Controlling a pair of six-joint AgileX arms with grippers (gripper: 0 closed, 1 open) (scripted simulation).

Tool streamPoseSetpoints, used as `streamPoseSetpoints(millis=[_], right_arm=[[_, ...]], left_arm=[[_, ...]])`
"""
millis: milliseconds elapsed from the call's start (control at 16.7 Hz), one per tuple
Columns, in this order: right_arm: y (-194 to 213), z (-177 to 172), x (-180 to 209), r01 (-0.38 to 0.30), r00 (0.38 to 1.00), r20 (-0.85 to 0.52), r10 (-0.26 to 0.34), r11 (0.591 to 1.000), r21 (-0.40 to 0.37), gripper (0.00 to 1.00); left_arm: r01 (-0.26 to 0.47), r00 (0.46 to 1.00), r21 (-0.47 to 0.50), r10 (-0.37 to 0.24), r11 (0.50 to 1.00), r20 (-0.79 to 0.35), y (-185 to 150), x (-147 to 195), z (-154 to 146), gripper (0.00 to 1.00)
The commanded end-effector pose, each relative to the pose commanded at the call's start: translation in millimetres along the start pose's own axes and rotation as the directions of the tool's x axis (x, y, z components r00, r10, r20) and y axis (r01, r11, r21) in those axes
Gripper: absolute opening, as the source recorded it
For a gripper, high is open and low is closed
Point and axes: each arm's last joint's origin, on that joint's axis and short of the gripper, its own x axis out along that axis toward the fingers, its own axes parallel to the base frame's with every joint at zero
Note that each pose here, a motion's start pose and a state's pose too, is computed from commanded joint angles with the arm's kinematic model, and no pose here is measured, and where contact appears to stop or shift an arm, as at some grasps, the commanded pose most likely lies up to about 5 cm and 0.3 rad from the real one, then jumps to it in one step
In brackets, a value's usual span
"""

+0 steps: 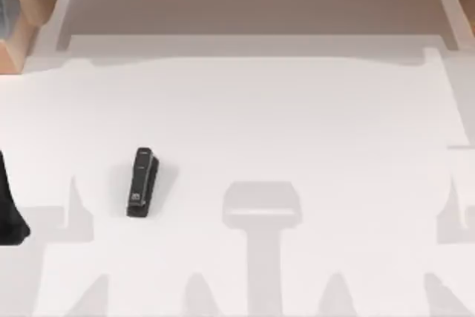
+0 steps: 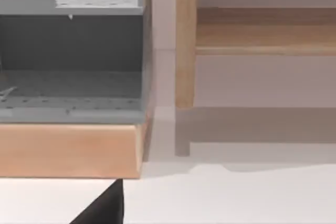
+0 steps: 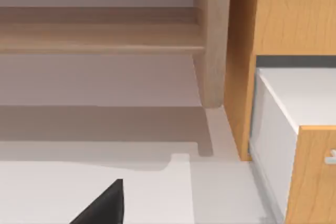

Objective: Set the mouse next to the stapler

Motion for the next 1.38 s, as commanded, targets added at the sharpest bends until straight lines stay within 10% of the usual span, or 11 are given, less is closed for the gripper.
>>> streamPoseSetpoints(millis=[720,1080,1380], right_arm=[[-9.5,103.8,22.9,0.045,0.936,-0.344,-0.081,0.993,-0.11,1.0],[-40.2,181.1,127.8,0.002,0.717,-0.684,-0.134,0.982,-0.19,1.0],[-93.4,176.2,247.1,-0.083,0.48,-0.869,-0.121,0.98,-0.182,1.0]], left_arm=[[0.0,1.0,0.0,0.0,1.0,0.0,0.0,0.0,0.0,1.0],[0.0,1.0,0.0,0.0,1.0,0.0,0.0,0.0,0.0,1.0],[0.0,1.0,0.0,0.0,1.0,0.0,0.0,0.0,0.0,1.0]])
